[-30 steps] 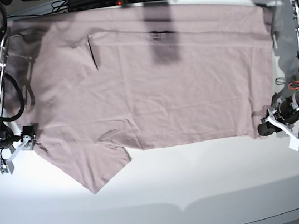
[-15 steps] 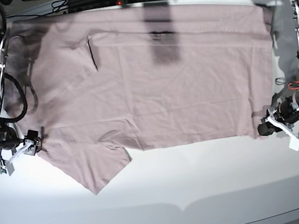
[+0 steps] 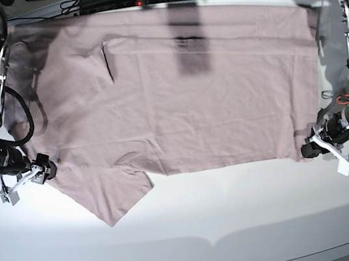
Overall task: Fold the T-shirt properly
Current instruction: 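Slide the right gripper along the hem near the sleeve and pinch it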
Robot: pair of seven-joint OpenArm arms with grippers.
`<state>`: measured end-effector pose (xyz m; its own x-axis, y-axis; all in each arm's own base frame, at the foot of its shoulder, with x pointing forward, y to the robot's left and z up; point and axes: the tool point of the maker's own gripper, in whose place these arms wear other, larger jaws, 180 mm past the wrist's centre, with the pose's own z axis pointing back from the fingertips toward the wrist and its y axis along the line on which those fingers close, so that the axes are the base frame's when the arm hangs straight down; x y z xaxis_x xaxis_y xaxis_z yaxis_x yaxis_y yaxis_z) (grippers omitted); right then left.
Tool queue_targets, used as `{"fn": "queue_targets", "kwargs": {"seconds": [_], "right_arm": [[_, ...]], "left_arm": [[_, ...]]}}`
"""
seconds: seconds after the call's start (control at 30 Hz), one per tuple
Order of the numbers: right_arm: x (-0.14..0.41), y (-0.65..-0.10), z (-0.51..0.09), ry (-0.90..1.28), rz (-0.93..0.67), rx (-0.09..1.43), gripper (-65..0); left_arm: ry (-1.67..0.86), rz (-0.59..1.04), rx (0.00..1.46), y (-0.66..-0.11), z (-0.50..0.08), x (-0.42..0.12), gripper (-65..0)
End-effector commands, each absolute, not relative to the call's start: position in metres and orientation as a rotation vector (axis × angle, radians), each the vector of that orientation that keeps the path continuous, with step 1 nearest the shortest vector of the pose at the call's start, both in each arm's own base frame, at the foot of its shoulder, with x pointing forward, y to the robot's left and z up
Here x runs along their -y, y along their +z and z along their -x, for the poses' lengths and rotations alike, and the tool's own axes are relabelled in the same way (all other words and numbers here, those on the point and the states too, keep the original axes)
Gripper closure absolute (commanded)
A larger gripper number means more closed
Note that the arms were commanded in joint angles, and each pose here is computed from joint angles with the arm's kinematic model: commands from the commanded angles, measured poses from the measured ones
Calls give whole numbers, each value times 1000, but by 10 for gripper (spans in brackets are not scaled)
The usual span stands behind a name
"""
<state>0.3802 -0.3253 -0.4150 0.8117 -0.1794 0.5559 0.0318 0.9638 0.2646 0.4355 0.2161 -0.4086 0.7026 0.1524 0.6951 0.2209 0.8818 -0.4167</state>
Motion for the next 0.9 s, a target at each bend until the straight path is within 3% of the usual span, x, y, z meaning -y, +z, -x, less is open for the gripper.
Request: {"fn": "queue_targets", "kwargs": {"seconds": [0.0, 0.4, 0.6, 0.87], "right_arm": [[338, -396, -391, -108, -230, 660, -481], [371, -384, -388, -117, -149, 685, -479], [354, -415, -366, -33, -106, 495, -463], [330, -425, -361, 4, -161, 441, -463]], "left_arm": [[-49, 509, 872, -384, -453, -221, 0], [-49, 509, 872, -384, -453, -221, 0], [-48, 510, 873, -384, -453, -221, 0], [-48, 509, 872, -384, -453, -221, 0]]}}
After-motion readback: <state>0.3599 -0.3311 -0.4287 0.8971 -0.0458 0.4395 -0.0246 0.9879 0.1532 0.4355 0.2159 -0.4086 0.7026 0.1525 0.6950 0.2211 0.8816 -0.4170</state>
